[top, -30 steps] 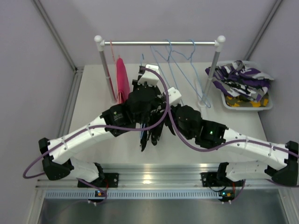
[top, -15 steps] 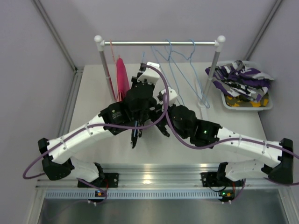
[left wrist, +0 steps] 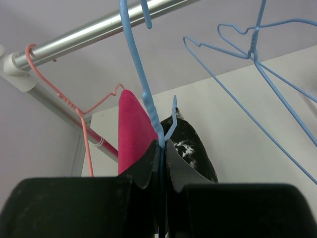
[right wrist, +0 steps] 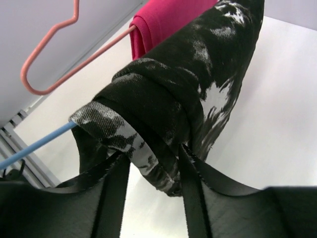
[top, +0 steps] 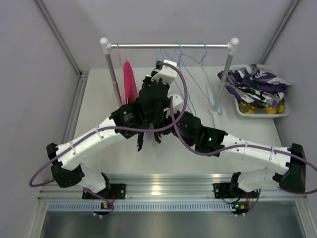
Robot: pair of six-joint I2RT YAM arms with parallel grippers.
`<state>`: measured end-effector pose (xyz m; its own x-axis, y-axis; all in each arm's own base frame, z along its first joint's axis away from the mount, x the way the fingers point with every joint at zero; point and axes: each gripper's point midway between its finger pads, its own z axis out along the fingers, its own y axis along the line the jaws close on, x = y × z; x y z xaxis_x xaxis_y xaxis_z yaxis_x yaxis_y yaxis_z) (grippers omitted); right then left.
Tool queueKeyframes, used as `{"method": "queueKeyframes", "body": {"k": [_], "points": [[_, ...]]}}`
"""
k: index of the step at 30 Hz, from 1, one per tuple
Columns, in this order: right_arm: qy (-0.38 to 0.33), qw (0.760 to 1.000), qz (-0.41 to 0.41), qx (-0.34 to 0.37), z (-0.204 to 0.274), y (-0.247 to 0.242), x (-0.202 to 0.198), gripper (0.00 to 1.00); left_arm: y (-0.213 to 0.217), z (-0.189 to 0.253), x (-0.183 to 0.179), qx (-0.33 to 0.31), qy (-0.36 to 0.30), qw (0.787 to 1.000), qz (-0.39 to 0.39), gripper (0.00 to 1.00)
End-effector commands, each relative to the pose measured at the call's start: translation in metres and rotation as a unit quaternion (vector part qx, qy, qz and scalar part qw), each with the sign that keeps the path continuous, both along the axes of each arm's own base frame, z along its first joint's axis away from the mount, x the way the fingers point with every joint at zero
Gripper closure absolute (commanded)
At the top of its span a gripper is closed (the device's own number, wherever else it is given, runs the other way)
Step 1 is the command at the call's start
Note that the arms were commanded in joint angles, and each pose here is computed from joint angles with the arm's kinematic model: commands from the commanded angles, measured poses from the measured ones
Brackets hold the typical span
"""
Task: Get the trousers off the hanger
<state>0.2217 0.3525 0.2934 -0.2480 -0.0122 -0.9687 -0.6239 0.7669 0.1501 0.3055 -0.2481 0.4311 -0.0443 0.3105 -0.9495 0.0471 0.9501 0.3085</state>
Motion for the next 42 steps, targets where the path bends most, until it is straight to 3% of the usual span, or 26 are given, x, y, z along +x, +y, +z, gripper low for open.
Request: {"method": "queueKeyframes", "body": {"k": [1,16,31,36,42], "points": [[-0.018,0.997,0.012,0.076,0.043,0.015,0.0,0.55,0.005,0.041,-0.001,-0.051,-0.037,0.998,0.004,1.0],[-0.003,0.996,0.006,0.089,0.026,0.029,0.006,0.47,0.001,0.052,0.001,-0.073,-0.04,0.996,0.014,1.0],[-0.026,0.996,-0.078,0.042,0.004,0.015,0.031,0.45,0.01,0.062,-0.009,-0.083,-0.043,0.996,0.011,1.0],[-0.03,0.995,-0.087,0.032,-0.001,0.014,0.035,0.57,0.013,0.065,-0.012,-0.083,-0.044,0.996,0.011,1.0],[-0.032,0.995,-0.092,0.025,-0.003,0.011,0.036,0.97,0.02,0.064,-0.013,-0.076,-0.047,0.996,0.015,1.0]]}}
